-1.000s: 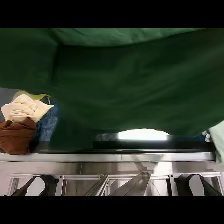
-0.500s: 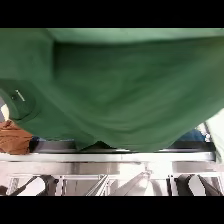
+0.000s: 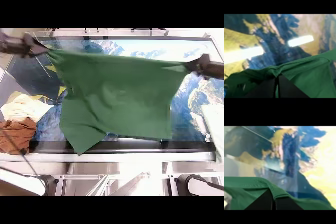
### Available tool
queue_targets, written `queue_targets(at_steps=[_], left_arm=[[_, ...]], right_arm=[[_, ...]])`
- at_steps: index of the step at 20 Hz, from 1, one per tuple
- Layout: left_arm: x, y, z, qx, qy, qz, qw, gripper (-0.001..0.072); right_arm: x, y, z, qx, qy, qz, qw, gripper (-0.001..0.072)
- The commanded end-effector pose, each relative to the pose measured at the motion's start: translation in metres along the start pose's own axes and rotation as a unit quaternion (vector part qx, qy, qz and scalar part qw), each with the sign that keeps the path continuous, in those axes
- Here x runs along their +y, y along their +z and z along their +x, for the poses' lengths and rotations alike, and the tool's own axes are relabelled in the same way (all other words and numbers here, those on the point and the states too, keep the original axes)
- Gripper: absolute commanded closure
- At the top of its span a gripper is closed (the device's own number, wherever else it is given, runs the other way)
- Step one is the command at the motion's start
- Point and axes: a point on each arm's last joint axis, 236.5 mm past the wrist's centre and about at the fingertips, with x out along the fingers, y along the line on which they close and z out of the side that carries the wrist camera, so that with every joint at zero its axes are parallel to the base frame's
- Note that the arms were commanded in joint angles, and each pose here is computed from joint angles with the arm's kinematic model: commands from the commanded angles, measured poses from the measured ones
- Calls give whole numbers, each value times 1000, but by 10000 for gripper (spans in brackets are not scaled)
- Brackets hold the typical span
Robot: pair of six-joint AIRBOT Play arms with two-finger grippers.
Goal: Fold the shirts.
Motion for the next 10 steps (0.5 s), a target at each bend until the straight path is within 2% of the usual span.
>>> queue_targets(at_steps=[1, 6, 10], left_arm=[[78, -12, 68, 14, 28, -25, 999, 683], [126, -23, 124, -7, 55, -35, 998, 683], [134, -63, 136, 56, 55, -39, 996, 683]], right_arm=[[-56, -2, 54, -7, -21, 15, 1000, 692], [-95, 0, 96, -44, 10, 47, 998, 691], [-113, -35, 111, 10, 19, 66, 998, 691]])
